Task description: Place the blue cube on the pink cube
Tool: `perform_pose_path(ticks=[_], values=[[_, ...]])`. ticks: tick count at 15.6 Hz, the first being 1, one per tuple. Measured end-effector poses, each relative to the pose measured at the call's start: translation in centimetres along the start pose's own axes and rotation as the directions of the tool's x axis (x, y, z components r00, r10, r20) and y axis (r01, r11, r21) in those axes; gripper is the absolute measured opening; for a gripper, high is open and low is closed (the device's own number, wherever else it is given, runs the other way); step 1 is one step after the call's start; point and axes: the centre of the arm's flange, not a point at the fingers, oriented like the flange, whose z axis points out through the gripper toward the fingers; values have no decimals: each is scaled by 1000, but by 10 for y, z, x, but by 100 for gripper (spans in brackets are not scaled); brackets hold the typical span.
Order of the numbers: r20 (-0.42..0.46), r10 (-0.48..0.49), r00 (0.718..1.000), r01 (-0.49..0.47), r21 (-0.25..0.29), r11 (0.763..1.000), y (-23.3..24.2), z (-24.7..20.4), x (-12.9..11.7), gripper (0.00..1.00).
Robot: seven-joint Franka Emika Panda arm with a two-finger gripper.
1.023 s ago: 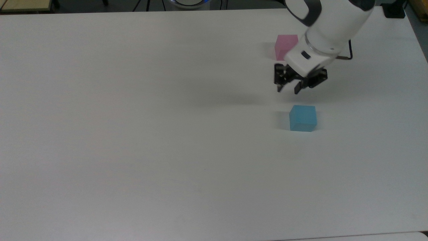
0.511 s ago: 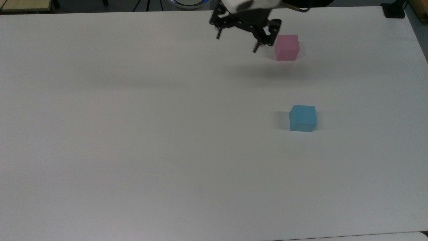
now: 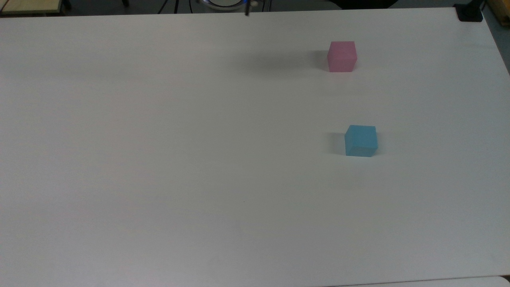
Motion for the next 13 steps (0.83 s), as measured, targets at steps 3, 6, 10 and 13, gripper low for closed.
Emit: perform_pose_path(ticks=[3,6,10,13], values=[[-15,-87,996,88,100,991,67,-15,-9,100],[-23,-178,984,179,109,978,86,-5,-5,100],[-24,-195,980,197,130,972,93,1,-3,100],[-27,-192,981,194,130,972,95,1,-2,100]])
